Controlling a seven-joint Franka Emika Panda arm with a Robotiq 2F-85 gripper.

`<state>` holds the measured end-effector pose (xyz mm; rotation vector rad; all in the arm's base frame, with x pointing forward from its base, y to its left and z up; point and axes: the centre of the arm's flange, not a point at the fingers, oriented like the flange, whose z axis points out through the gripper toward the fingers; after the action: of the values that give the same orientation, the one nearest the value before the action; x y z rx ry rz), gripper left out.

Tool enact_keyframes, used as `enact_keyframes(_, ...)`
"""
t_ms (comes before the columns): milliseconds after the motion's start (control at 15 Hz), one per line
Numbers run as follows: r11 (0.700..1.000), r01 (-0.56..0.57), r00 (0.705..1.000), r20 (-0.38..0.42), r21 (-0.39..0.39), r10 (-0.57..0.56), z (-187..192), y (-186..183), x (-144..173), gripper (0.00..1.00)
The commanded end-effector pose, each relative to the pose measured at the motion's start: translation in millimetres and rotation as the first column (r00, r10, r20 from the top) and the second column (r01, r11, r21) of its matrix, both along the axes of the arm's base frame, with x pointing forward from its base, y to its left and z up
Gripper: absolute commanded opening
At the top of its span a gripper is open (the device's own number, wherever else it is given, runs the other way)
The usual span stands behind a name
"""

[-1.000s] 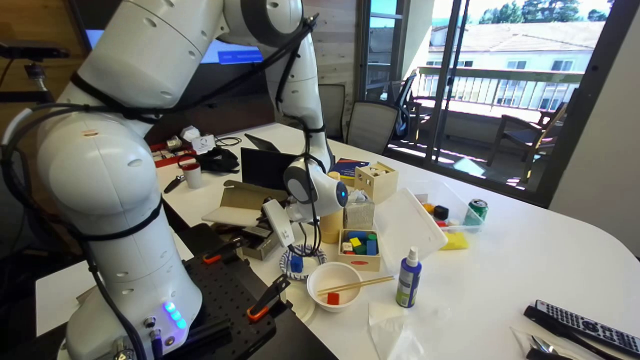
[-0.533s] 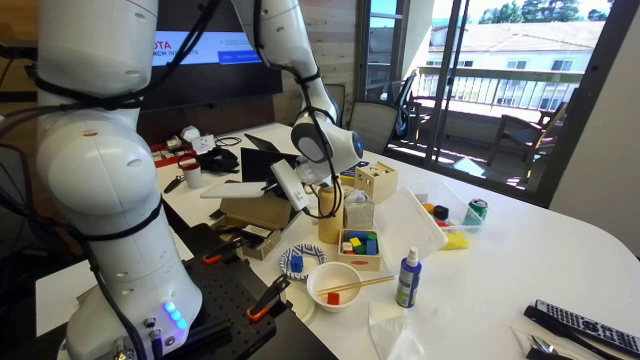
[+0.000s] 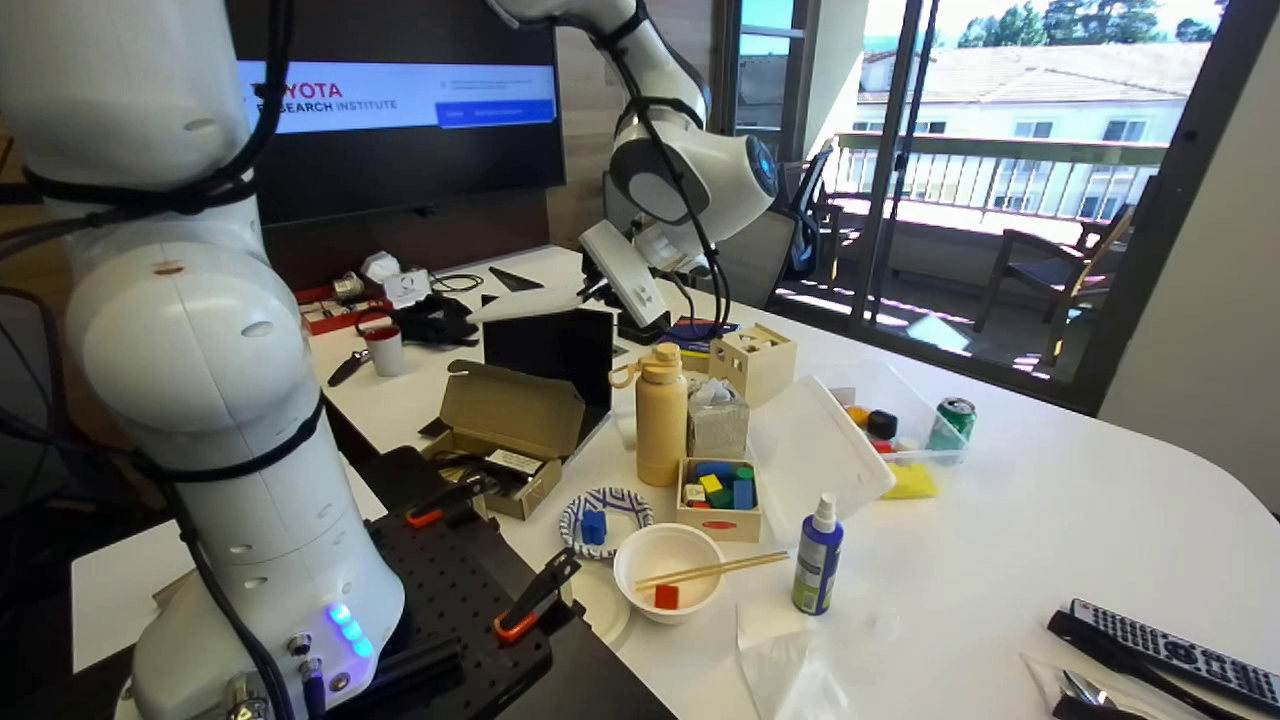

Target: Remove the foam cover from the box

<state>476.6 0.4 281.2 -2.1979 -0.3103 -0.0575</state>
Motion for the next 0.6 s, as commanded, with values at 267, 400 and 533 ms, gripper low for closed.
enact_keyframes(267, 0.974, 0.202, 0.975, 0.116, -0.099, -0.19, -7, -2, 99, 0.01)
enact_keyframes(400, 0.958, 0.244, 0.962, 0.164, -0.15, -0.219, -21, 1, 120, 0.01)
enact_keyframes(533, 0.942, 0.275, 0.951, 0.2, -0.19, -0.237, -34, 5, 139, 0.01)
